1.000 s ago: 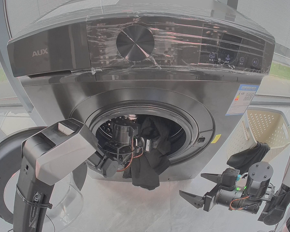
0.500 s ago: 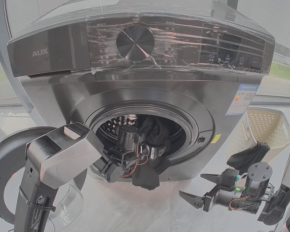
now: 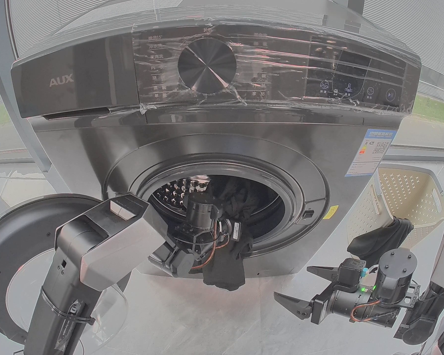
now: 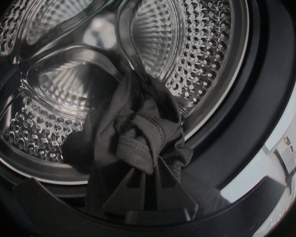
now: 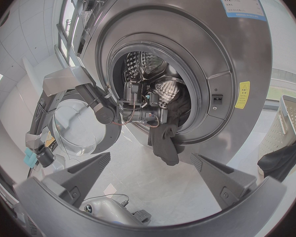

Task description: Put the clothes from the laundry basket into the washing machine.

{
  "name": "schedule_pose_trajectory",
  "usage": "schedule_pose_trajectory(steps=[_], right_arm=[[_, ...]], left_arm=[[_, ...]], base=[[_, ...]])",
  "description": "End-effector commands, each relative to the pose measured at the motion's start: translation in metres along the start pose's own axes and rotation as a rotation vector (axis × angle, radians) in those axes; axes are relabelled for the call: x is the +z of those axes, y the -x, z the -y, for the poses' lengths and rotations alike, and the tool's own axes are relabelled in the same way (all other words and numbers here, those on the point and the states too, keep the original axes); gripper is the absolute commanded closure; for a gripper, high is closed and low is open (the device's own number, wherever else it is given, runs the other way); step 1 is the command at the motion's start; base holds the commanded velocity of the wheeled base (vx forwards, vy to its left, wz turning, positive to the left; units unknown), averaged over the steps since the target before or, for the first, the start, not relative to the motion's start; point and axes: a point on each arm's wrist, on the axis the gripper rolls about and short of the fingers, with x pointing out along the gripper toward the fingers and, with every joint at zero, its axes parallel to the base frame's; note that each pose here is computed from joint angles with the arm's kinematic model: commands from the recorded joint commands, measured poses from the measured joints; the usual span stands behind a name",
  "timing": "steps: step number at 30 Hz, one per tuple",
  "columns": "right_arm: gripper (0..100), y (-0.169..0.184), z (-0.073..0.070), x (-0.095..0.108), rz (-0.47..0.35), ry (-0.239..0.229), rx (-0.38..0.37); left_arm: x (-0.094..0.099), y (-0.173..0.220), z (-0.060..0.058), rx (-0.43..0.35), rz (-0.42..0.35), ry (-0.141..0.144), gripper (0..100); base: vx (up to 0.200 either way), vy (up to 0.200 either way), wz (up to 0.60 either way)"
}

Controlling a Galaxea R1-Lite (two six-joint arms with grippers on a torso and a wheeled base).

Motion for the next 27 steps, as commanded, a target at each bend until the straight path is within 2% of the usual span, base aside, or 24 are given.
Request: schedule_pose_trajectory(steps=[1,3,4,5,6,11,12,16,21,24,27], right_arm=[[0,0.000,0.000,0.000,-0.002,0.000,0.000],[0,0.000,-0.001,0.000,-0.002,0.001,0.003],[0,0.000,-0.001,0.000,-0.002,0.001,0.003],[0,0.000,-0.001,0.000,-0.002,0.001,0.003],[0,-0.001,-0.001,-0.001,-0.005,0.001,0.003],[0,-0.001,0.000,-0.002,-0.008,0.001,0.002],[0,0.000,-0.001,-0.001,-0.007,0.001,0.002],[0,-0.001,0.000,-0.002,-0.008,0.001,0.002],[0,-0.001,0.000,-0.002,-0.008,0.001,0.002],[0,-0.001,0.000,-0.002,-0.008,0.001,0.002],[0,-0.001,-0.001,-0.001,-0.007,0.001,0.002]], left_arm=[[0.030,-0.009,-0.017,0.097,0.129,0.021,100],[0.044,-0.011,-0.025,0.135,0.188,0.033,100],[0.044,-0.011,-0.025,0.135,0.188,0.033,100],[0.056,-0.012,-0.034,0.165,0.231,0.050,100],[0.059,-0.012,-0.035,0.171,0.239,0.053,100],[0.053,-0.011,-0.037,0.176,0.223,0.057,100],[0.052,-0.010,-0.036,0.174,0.218,0.056,0],[0.051,-0.007,-0.027,0.155,0.213,0.080,0],[0.060,0.010,-0.019,0.138,0.189,0.078,0],[0.055,0.027,-0.009,0.104,0.111,0.064,0],[0.039,0.045,-0.004,0.032,-0.015,0.054,0]], base=[[0.000,0.000,0.00],[0.000,0.000,0.00],[0.000,0.000,0.00],[0.000,0.000,0.00],[0.000,0.000,0.00],[0.000,0.000,0.00],[0.000,0.000,0.00],[0.000,0.000,0.00],[0.000,0.000,0.00],[0.000,0.000,0.00],[0.000,0.000,0.00]])
